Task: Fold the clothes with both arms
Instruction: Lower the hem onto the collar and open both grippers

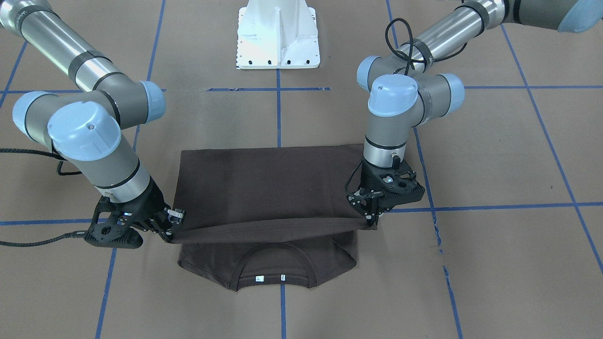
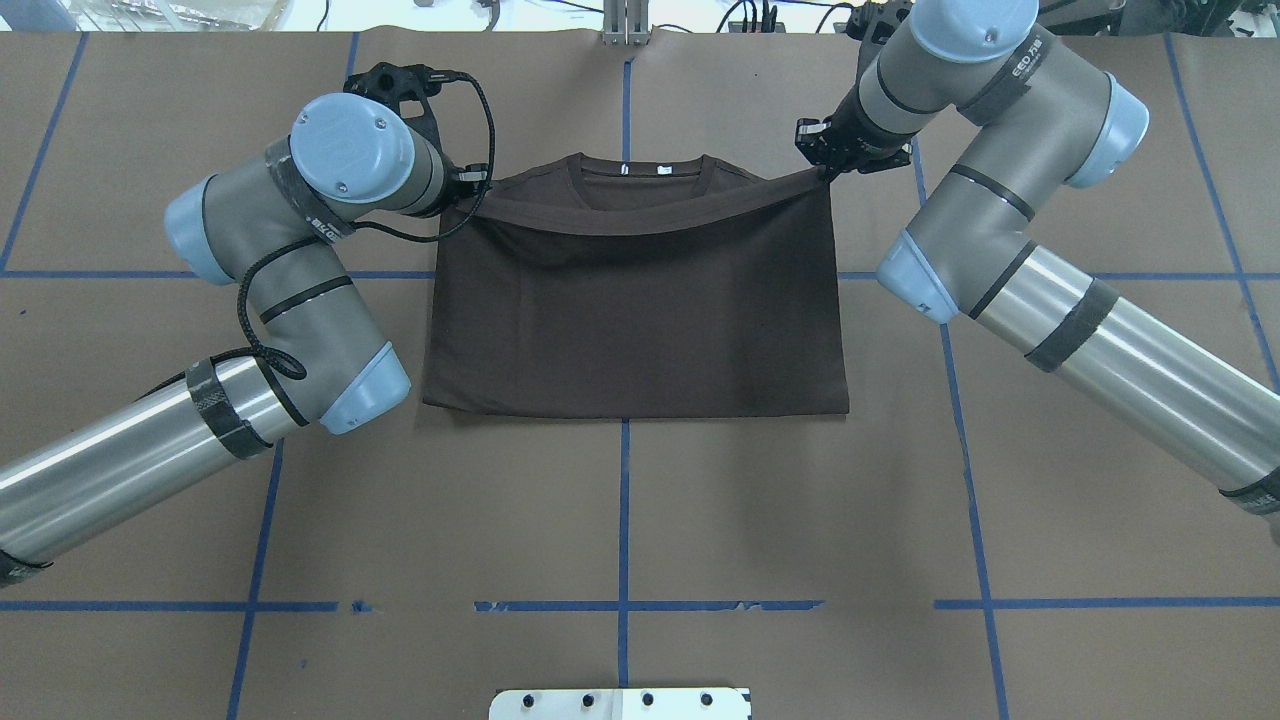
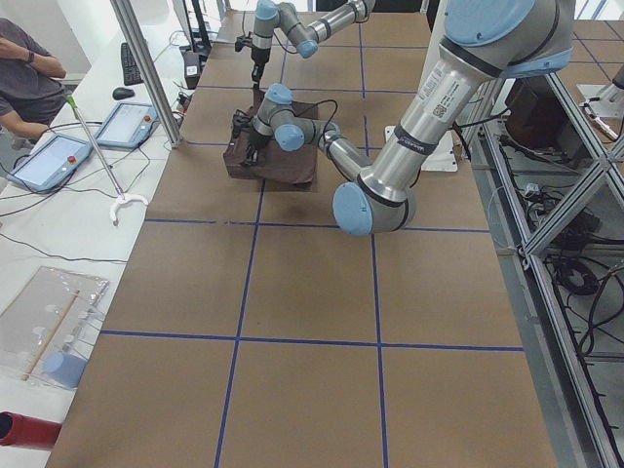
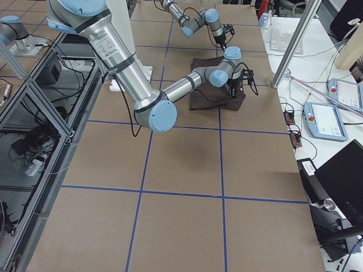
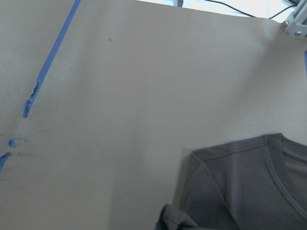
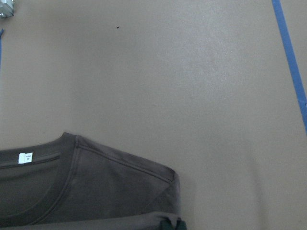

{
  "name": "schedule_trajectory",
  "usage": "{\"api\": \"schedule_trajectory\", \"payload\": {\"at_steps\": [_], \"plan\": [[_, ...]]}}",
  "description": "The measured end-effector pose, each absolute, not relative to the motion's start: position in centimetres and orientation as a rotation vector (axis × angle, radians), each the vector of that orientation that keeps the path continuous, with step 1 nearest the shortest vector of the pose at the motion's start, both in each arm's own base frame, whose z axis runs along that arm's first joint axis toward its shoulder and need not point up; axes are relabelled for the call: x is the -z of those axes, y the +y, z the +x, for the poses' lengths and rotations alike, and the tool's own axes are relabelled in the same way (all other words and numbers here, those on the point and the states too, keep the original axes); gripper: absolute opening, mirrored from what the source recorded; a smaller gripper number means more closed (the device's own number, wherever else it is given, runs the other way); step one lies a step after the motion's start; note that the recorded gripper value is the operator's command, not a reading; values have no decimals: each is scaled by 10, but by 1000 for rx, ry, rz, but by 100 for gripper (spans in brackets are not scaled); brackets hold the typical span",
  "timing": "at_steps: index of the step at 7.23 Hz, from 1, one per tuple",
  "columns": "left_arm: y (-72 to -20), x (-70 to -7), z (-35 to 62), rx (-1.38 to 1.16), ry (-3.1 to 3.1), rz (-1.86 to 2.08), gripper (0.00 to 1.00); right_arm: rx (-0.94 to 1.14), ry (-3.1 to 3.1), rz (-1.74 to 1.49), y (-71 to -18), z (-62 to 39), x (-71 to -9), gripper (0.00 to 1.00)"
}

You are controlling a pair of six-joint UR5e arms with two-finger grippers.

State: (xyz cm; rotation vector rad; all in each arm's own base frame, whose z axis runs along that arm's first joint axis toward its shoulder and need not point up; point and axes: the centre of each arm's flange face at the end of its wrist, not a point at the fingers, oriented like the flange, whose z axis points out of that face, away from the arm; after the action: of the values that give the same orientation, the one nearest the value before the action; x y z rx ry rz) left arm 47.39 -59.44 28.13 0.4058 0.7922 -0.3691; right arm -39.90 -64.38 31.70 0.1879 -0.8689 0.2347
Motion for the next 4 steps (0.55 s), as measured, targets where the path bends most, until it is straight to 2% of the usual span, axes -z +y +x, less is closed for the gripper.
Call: {"api": "schedule_trajectory", "payload": {"at_steps": [4], "plan": [[-608, -290, 477, 383, 769, 419, 0, -248, -869, 192, -655, -396, -332, 0]]}}
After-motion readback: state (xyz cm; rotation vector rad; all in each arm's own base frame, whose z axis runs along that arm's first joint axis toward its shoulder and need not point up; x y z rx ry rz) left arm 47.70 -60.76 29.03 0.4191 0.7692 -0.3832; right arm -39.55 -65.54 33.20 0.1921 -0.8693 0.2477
